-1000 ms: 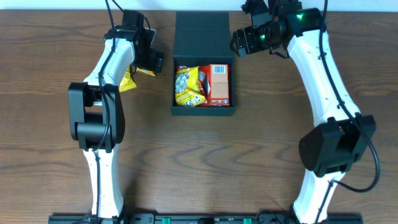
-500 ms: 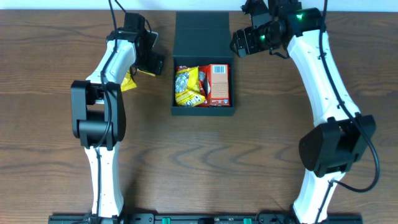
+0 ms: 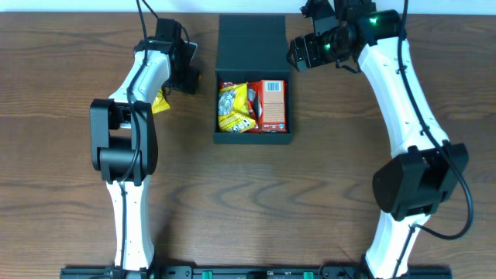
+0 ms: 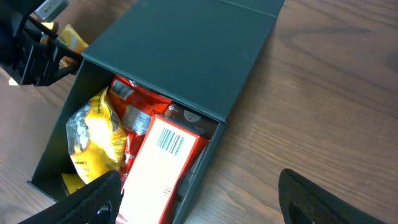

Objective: Pack container

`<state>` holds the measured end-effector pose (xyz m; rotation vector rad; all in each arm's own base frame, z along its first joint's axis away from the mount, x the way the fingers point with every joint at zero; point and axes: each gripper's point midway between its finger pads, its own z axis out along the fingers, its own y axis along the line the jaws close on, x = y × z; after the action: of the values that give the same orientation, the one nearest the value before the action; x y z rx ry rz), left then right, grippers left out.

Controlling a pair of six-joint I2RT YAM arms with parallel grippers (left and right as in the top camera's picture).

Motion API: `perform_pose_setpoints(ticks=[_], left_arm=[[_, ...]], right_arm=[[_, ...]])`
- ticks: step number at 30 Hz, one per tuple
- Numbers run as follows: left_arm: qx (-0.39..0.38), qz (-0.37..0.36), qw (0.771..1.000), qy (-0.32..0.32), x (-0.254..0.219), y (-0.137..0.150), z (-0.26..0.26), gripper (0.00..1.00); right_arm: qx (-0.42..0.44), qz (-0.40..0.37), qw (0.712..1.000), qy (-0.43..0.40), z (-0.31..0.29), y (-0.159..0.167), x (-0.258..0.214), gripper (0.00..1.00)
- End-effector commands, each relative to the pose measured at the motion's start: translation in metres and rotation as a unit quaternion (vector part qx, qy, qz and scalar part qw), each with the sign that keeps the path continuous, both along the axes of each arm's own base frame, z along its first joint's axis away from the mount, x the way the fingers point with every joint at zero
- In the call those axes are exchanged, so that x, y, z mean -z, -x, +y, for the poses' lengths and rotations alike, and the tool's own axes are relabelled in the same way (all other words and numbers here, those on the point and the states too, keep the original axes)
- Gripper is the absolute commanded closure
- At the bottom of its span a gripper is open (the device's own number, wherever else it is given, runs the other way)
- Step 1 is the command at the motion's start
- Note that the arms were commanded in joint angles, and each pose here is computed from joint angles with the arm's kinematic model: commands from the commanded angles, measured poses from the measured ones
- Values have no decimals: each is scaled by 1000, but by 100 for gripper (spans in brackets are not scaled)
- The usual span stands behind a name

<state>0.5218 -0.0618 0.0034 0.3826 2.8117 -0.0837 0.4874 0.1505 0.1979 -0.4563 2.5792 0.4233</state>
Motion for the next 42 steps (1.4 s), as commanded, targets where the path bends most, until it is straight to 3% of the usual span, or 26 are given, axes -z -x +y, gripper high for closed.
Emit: perform_pose_setpoints(ticks=[1, 11, 19, 29, 36, 42], left_arm=[[-23, 5, 1000, 6, 2, -1, 1, 40], [-29, -72, 997, 22, -89, -27, -13, 42], [-10, -106, 993, 56, -156, -10, -83, 43], [-35, -26, 996, 72, -137, 39, -141, 48], [-107, 10, 992, 63, -111, 52, -135, 47], [-118, 24, 991, 54, -82, 58, -131, 42]], right_arm=[[-2, -16, 1000, 1, -5, -2, -11, 20], [46, -13, 999, -3, -44, -12, -12, 20], [78, -4, 997, -4, -73, -14, -10, 20], [79, 7, 997, -2, -75, -10, -7, 18], [79, 8, 997, -1, -76, -9, -7, 17], [76, 8, 997, 0, -75, -9, -7, 16]])
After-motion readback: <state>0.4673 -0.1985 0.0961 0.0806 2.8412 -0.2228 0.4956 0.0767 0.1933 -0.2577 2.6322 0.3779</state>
